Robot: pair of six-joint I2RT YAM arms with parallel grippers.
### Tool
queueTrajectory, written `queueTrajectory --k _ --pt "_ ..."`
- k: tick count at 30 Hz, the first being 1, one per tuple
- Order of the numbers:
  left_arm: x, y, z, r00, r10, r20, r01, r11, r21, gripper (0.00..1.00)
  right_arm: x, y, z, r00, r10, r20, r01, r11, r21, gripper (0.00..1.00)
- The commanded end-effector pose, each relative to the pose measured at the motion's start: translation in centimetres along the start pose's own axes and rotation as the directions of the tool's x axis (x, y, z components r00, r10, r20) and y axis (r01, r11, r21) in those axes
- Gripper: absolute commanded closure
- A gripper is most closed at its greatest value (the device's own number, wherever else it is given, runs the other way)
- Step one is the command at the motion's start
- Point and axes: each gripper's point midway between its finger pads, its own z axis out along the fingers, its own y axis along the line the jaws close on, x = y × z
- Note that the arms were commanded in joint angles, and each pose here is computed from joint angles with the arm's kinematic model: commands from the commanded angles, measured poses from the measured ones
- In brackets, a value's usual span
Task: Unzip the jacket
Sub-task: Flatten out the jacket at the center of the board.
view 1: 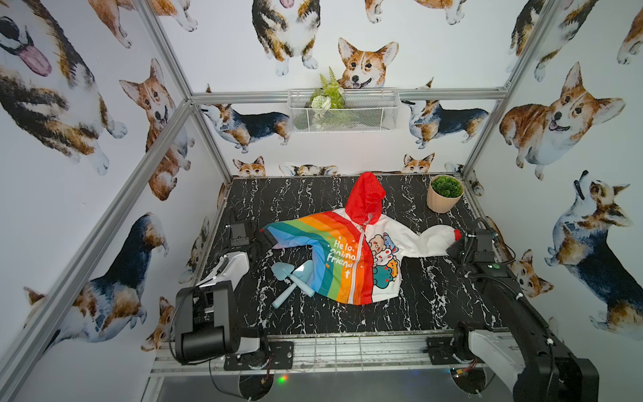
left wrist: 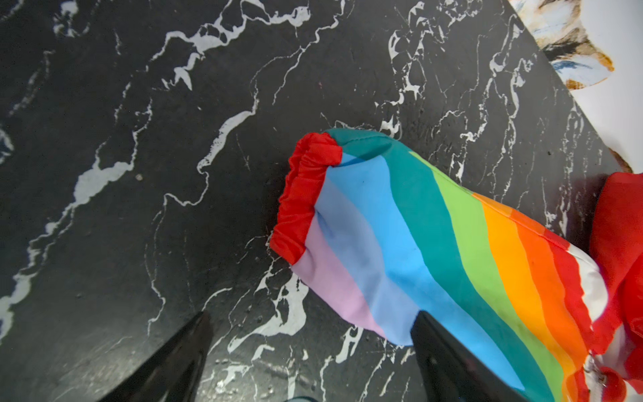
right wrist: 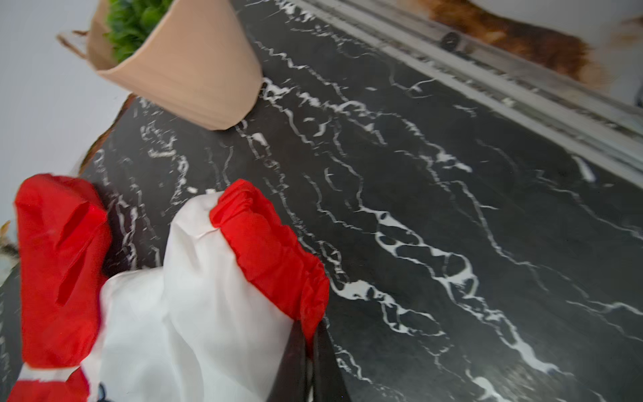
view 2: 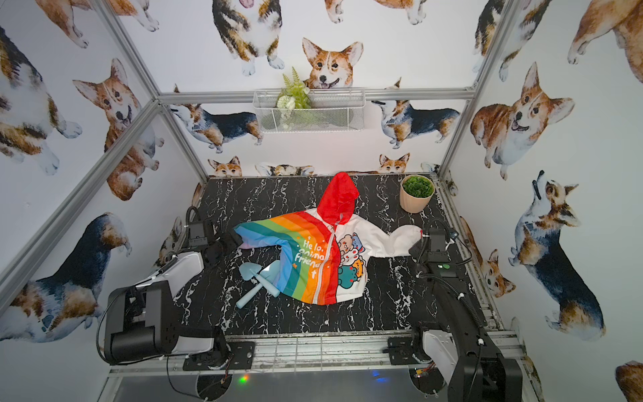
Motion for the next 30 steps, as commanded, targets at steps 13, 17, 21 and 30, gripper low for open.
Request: queueTrajectory --k 13,17,21,30 --pt "-1.8 -0.1 3.9 0.994 -0.019 -0.107 0.017 1.0 -0.023 0.18 -1.2 0.2 1.0 0.988 -0.139 -0.07 0.146 0.983 0.108 0.25" --pt "-2.0 0.7 5.3 0.992 -0.016 -0.125 0.007 0.997 -0.073 0.22 0.0 0.1 2.5 0.977 -0.153 -0.148 0.172 0.976 0.13 0.25" --pt "-2.4 1.0 6.3 0.99 -0.017 -0.137 0.003 0.994 -0.106 0.29 0.3 -0.4 3.0 0.975 -0.145 -0.167 0.171 0.973 0.154 0.26" --pt "-1.8 0.8 7.4 0.986 -0.03 -0.165 0.017 0.997 -0.081 0.55 0.8 -2.2 3.6 0.979 -0.077 -0.189 0.12 0.966 0.228 0.33"
